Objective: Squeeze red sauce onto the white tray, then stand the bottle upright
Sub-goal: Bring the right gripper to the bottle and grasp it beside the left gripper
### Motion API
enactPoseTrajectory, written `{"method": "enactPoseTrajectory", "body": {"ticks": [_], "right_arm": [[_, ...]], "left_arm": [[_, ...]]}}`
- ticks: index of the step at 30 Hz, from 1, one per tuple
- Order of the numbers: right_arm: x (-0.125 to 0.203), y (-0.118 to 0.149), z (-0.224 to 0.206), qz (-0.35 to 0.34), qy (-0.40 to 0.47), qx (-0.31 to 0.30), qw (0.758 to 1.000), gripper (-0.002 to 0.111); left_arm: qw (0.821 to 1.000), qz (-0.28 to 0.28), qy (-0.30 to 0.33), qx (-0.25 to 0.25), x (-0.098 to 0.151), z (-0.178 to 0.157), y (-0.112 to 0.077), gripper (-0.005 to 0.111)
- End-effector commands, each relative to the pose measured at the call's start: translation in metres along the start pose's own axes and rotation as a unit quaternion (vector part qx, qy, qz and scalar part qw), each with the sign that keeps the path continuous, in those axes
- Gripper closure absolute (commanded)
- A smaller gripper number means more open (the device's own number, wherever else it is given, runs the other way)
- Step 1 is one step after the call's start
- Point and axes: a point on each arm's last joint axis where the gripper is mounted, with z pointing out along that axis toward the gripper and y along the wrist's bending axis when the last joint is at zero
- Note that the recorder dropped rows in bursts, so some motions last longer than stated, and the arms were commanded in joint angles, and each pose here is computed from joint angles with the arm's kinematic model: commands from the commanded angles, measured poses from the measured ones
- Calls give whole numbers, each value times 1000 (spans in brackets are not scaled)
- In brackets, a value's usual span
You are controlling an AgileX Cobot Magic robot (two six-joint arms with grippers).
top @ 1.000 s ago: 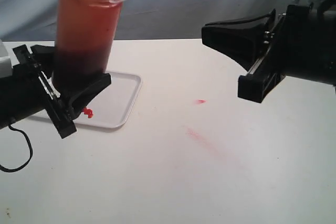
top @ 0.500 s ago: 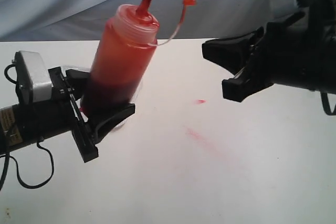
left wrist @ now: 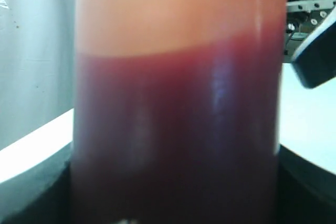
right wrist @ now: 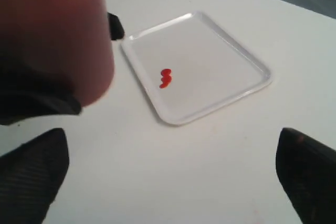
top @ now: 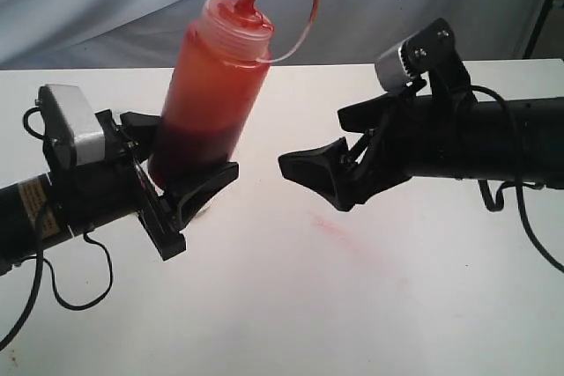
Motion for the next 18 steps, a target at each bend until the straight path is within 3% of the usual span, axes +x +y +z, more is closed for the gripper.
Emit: {"method": "enactPoseTrajectory", "body": {"ticks": [1, 11, 14, 18], "right_arm": [[-11, 8, 4, -57, -34, -64, 996, 8], [4, -3, 24, -83, -11, -75, 994, 8], [-1, -12, 35, -85, -14, -76, 993, 12], [-6, -18, 44, -87, -19, -79, 993, 20]], "left_arm": [[999, -18, -19, 34, 1, 13, 3, 107], [994, -35, -3, 106, 11, 38, 12, 107], [990, -32, 10, 135, 20, 46, 13, 107], [989, -50, 26, 136, 36, 49, 14, 107]]}}
